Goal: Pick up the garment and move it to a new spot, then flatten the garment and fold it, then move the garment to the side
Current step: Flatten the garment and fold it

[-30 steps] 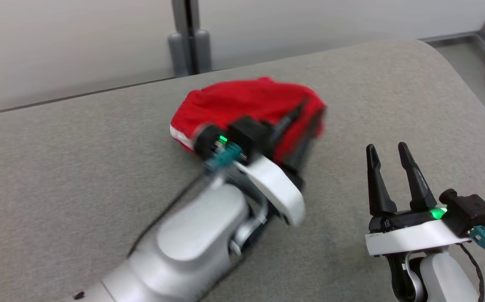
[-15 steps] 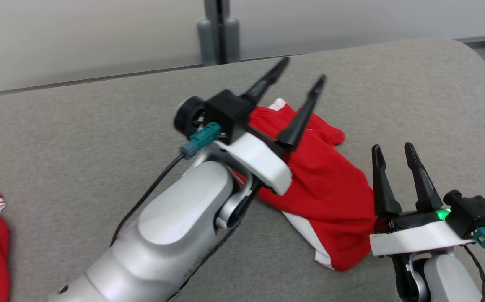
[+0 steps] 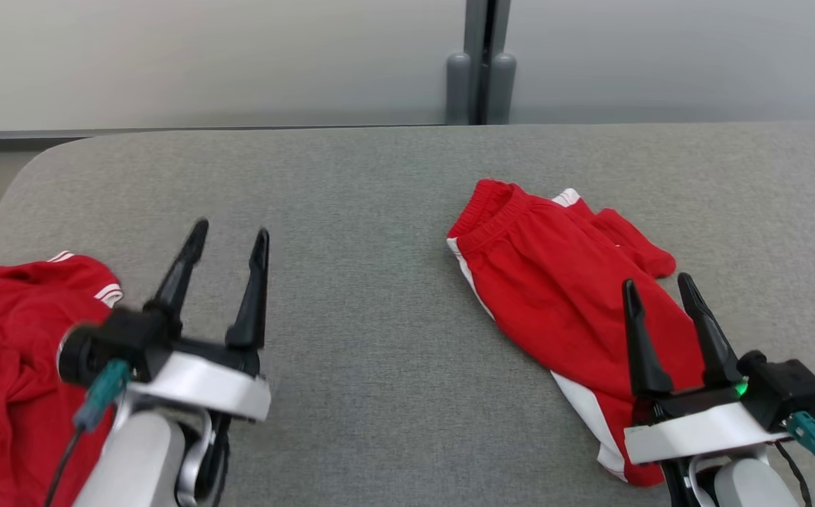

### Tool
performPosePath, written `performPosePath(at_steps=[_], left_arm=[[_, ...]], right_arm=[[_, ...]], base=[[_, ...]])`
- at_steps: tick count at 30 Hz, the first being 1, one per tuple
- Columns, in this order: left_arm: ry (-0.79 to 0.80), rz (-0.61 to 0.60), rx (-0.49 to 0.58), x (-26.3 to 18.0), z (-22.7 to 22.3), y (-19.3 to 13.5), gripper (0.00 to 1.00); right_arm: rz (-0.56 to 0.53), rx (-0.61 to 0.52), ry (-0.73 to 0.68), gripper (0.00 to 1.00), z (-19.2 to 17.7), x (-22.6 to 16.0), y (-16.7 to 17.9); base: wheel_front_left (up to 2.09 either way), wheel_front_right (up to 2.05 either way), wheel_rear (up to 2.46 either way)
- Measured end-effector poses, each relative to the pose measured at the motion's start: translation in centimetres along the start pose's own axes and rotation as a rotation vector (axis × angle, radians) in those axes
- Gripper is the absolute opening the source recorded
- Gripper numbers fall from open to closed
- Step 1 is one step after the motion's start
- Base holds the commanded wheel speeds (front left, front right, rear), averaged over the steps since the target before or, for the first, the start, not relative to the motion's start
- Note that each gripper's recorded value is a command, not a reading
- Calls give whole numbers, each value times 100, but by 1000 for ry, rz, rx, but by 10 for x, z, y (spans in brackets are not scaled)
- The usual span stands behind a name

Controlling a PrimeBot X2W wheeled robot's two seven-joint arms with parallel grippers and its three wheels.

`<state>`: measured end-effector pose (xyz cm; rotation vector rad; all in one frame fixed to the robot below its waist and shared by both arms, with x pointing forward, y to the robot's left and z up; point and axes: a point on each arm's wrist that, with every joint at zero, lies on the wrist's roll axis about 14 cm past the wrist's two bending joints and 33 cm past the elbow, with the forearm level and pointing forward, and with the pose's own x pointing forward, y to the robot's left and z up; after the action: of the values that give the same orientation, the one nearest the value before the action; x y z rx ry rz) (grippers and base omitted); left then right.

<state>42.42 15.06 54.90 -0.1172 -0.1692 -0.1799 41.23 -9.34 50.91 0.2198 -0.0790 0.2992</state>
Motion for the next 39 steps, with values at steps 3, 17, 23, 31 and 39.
performPosePath(at_steps=[3,17,23,31,39], left_arm=[[16,69,-38,-24,-8,11,100],[23,128,-81,-37,-17,22,100],[49,145,-99,-43,-25,26,100],[73,207,-128,-54,-33,41,100],[98,237,-144,-59,-41,47,100]], right_arm=[[8,-2,22,100,-7,-3,3],[128,-59,101,100,-34,4,37],[228,-191,263,100,-85,11,50],[235,-289,427,100,-130,24,30],[274,-227,432,0,-139,34,50]], base=[[0,0,0],[0,0,0],[0,0,0],[0,0,0],[0,0,0]])
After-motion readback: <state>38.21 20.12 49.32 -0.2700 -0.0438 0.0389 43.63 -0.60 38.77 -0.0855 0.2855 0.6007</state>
